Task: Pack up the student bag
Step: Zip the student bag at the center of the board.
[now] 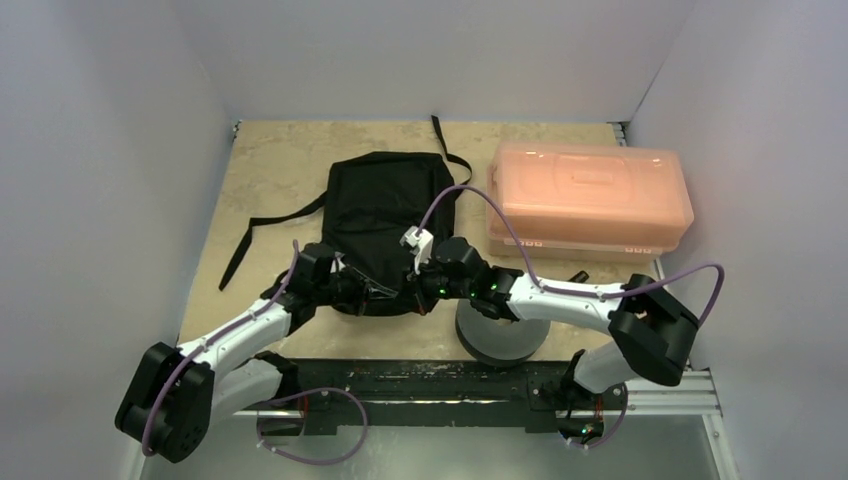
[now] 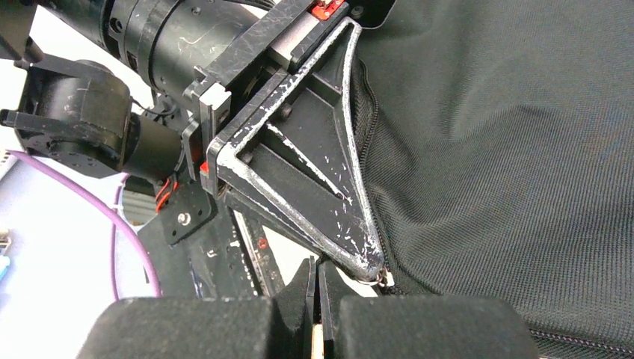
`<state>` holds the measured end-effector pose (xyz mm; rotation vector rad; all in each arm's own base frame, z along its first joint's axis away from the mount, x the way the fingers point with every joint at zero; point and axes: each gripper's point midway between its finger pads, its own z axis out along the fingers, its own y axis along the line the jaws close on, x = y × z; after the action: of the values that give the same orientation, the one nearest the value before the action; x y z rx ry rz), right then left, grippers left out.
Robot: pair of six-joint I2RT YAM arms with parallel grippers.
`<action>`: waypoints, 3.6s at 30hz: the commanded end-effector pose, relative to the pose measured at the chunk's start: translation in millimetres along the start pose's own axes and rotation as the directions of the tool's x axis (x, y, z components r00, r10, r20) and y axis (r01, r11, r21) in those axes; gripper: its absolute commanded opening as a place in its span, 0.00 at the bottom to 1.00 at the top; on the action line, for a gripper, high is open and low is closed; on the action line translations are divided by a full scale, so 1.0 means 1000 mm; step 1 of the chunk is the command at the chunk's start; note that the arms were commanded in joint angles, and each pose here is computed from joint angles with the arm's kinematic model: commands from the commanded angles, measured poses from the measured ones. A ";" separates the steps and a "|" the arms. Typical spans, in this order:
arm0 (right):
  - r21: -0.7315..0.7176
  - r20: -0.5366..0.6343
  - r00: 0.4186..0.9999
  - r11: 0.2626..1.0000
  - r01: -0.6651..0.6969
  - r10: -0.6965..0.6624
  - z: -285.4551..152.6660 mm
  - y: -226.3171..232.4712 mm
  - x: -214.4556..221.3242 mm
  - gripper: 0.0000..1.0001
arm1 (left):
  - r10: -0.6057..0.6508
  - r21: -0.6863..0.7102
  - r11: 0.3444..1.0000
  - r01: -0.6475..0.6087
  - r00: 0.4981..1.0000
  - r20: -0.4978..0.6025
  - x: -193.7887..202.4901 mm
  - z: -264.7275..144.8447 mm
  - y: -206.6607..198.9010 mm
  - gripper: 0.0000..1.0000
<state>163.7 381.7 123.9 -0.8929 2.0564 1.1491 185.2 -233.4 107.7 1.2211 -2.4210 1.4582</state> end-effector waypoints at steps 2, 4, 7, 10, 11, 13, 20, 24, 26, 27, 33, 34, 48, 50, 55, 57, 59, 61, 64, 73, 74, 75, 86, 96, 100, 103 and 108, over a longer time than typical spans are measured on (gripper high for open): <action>0.012 -0.006 0.996 0.996 -0.085 0.085 -0.020 0.017 -0.005 0.15 | 0.122 0.161 0.980 -0.120 0.993 0.002 0.008 -0.004 -0.037 0.00; 0.095 0.025 0.984 0.979 -0.178 0.177 -0.036 0.007 -0.008 0.43 | 0.151 0.190 0.971 -0.146 0.988 -0.010 0.012 -0.006 -0.040 0.00; 0.202 0.157 0.928 0.909 -0.366 0.338 -0.056 -0.011 -0.017 0.74 | 0.171 0.191 0.968 -0.165 0.985 -0.016 0.014 -0.008 -0.038 0.00; 0.297 0.276 0.855 0.806 -0.511 0.440 -0.067 -0.032 -0.024 0.85 | 0.174 0.189 0.968 -0.166 0.984 -0.027 0.015 -0.008 -0.032 0.00; 0.304 0.312 0.831 0.781 -0.546 0.460 -0.068 -0.038 -0.027 0.87 | 0.173 0.186 0.969 -0.165 0.985 -0.028 0.015 -0.008 -0.030 0.00; 0.270 0.348 0.784 0.746 -0.609 0.514 -0.066 -0.045 -0.035 0.89 | 0.169 0.183 0.970 -0.160 0.985 -0.032 0.014 -0.007 -0.026 0.00; 0.118 0.374 0.642 0.652 -0.749 0.669 -0.043 -0.057 -0.053 0.85 | 0.185 0.210 0.963 -0.170 0.981 -0.054 0.019 -0.009 -0.023 0.00; 0.088 0.394 0.605 0.626 -0.775 0.693 -0.030 -0.063 -0.059 0.68 | 0.205 0.213 0.959 -0.188 0.977 -0.059 0.020 -0.010 -0.020 0.00; 0.075 0.388 0.590 0.613 -0.786 0.708 -0.025 -0.064 -0.059 0.60 | 0.214 0.214 0.957 -0.197 0.975 -0.058 0.020 -0.009 -0.016 0.00; 0.067 0.386 0.583 0.609 -0.791 0.715 -0.022 -0.064 -0.061 0.54 | 0.224 0.217 0.954 -0.207 0.973 -0.054 0.019 -0.009 -0.015 0.00; 0.044 0.369 0.531 0.556 -0.830 0.763 -0.018 -0.062 -0.054 0.00 | 0.434 0.170 0.885 -0.434 0.900 0.040 0.017 -0.018 -0.003 0.44; 0.048 0.373 0.530 0.555 -0.830 0.761 -0.018 -0.063 -0.053 0.00 | 0.475 0.122 0.869 -0.480 0.878 0.067 0.015 -0.022 0.002 0.50; 0.043 0.350 0.584 0.610 -0.792 0.733 -0.015 -0.057 -0.061 0.00 | 0.895 -0.269 0.446 -0.854 0.434 0.104 0.031 -0.070 -0.012 0.69; 0.057 0.336 0.614 0.636 -0.770 0.714 -0.015 -0.056 -0.059 0.00 | 0.931 -0.311 0.358 -0.880 0.362 0.048 0.031 -0.077 -0.020 0.70; 0.068 0.332 0.665 0.686 -0.725 0.669 -0.017 -0.056 -0.056 0.00 | 0.972 -0.297 0.115 -0.948 0.169 -0.163 0.040 -0.085 -0.035 0.78; 0.065 0.329 0.674 0.696 -0.715 0.662 -0.017 -0.055 -0.056 0.00 | 0.957 -0.231 0.066 -0.971 0.127 -0.261 0.045 -0.081 -0.037 0.80; 0.050 0.326 0.679 0.705 -0.708 0.658 -0.018 -0.053 -0.058 0.00 | 0.939 -0.134 0.079 -0.988 0.118 -0.322 0.050 -0.073 -0.038 0.80; 0.039 0.319 0.686 0.714 -0.699 0.654 -0.018 -0.050 -0.059 0.00 | 0.923 -0.089 0.095 -0.991 0.121 -0.364 0.046 -0.065 -0.037 0.75; 0.032 0.313 0.692 0.721 -0.692 0.650 -0.018 -0.048 -0.058 0.00 | 0.903 -0.098 0.067 -0.993 0.102 -0.416 0.034 -0.056 -0.033 0.61; 0.036 0.310 0.707 0.735 -0.677 0.636 -0.021 -0.047 -0.058 0.00 | 0.897 -0.119 0.061 -0.991 0.107 -0.430 0.019 -0.038 -0.029 0.37; 0.036 0.312 0.708 0.736 -0.675 0.634 -0.021 -0.047 -0.059 0.00 | 0.897 -0.145 0.055 -0.988 0.113 -0.427 0.015 -0.039 -0.030 0.36; 0.037 0.314 0.708 0.737 -0.674 0.632 -0.021 -0.047 -0.059 0.00 | 0.900 -0.165 0.048 -0.985 0.114 -0.420 0.012 -0.041 -0.032 0.37; 0.033 0.305 0.715 0.743 -0.668 0.629 -0.020 -0.046 -0.059 0.00 | 0.905 -0.221 0.066 -0.973 0.152 -0.398 -0.002 -0.059 -0.053 0.76; 0.030 0.304 0.721 0.750 -0.661 0.623 -0.021 -0.044 -0.061 0.00 | 0.867 -0.083 0.147 -0.986 0.168 -0.469 0.009 -0.029 -0.041 0.49; 0.029 0.306 0.722 0.752 -0.659 0.621 -0.021 -0.043 -0.063 0.00 | 0.869 -0.097 0.142 -0.985 0.171 -0.465 0.007 -0.030 -0.040 0.35; 0.030 0.305 0.723 0.752 -0.658 0.620 -0.021 -0.044 -0.064 0.00 | 0.862 -0.110 0.147 -0.983 0.182 -0.472 0.005 -0.030 -0.037 0.28; 0.032 0.303 0.725 0.754 -0.656 0.618 -0.021 -0.043 -0.063 0.00 | 0.856 -0.123 0.145 -0.982 0.187 -0.482 0.001 -0.027 -0.031 0.29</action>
<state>235.0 347.6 121.8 0.1907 2.3271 1.2202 194.9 -217.6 143.6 -0.8600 -3.0225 0.8425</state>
